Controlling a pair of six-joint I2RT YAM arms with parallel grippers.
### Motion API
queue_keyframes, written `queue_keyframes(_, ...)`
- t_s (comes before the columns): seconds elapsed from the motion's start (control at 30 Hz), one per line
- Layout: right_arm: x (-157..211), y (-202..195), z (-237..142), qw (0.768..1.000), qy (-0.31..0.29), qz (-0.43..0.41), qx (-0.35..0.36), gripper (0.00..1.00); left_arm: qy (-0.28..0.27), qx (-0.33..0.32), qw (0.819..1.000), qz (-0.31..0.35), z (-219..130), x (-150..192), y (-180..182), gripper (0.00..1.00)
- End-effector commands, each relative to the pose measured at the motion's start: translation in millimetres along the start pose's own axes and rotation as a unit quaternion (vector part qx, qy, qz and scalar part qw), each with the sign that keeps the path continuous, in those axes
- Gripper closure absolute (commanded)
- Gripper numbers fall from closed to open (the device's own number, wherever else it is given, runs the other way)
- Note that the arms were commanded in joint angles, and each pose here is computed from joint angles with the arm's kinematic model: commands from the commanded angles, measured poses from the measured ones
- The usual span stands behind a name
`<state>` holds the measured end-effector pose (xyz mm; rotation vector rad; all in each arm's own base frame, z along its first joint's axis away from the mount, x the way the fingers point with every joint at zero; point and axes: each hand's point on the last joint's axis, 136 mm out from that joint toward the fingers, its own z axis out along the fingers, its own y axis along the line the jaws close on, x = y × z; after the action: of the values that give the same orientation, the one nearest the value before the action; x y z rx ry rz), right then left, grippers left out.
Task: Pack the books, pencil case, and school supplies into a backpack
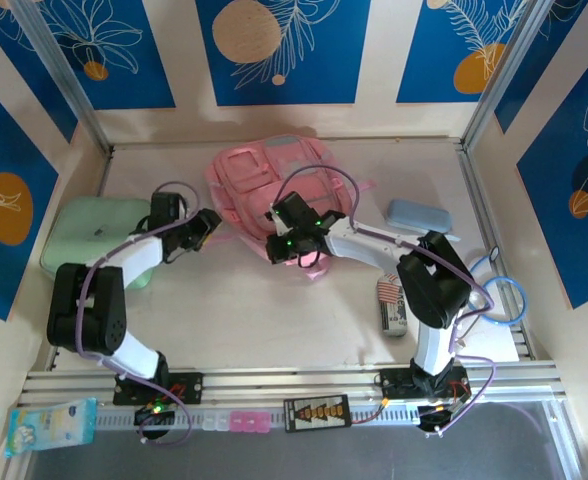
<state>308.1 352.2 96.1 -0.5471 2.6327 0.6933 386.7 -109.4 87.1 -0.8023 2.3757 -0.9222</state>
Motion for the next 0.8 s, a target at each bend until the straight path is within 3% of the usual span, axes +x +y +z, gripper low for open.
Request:
queue_keyframes(0.0,-8.2,14.9,-5.7,1.0,0.002,0.004,-0.022,1.0,0.024,0.091,0.995,-0.039,5.1,16.9,-34.7,0.46)
queue_keyframes(0.17,-0.3,22.3,-7.9,0.999,0.017,0.003,-0.032,1.0,0.036,0.095,0.994,-0.032,23.9,36.2,-42.9,0.36)
queue_keyframes(0.3,6.2,24.5,-7.2,0.999,0.029,0.005,-0.03,1.0,0.03,0.11,0.993,-0.039,35.2,40.5,-46.3,0.36)
queue_keyframes(0.47,13.0,23.6,-8.9,0.999,0.039,0.014,-0.018,1.0,0.034,0.088,0.995,-0.044,47.2,43.0,-36.6,0.66)
queue_keyframes(0.63,36.5,-6.2,-21.6,0.995,0.075,0.052,0.048,1.0,0.021,0.053,0.998,-0.028,51.2,38.4,-24.6,0.93)
queue_keyframes(0.7,41.4,-18.7,-33.2,0.992,0.077,0.062,0.073,0.98,0.017,0.045,0.999,-0.024,52.3,36.9,-21.4,1.0)
queue_keyframes(0.77,42.8,-32.4,-44.8,0.989,0.075,0.073,0.101,0.96,0.016,0.043,0.999,-0.019,53.2,35.4,-21.3,1.0)
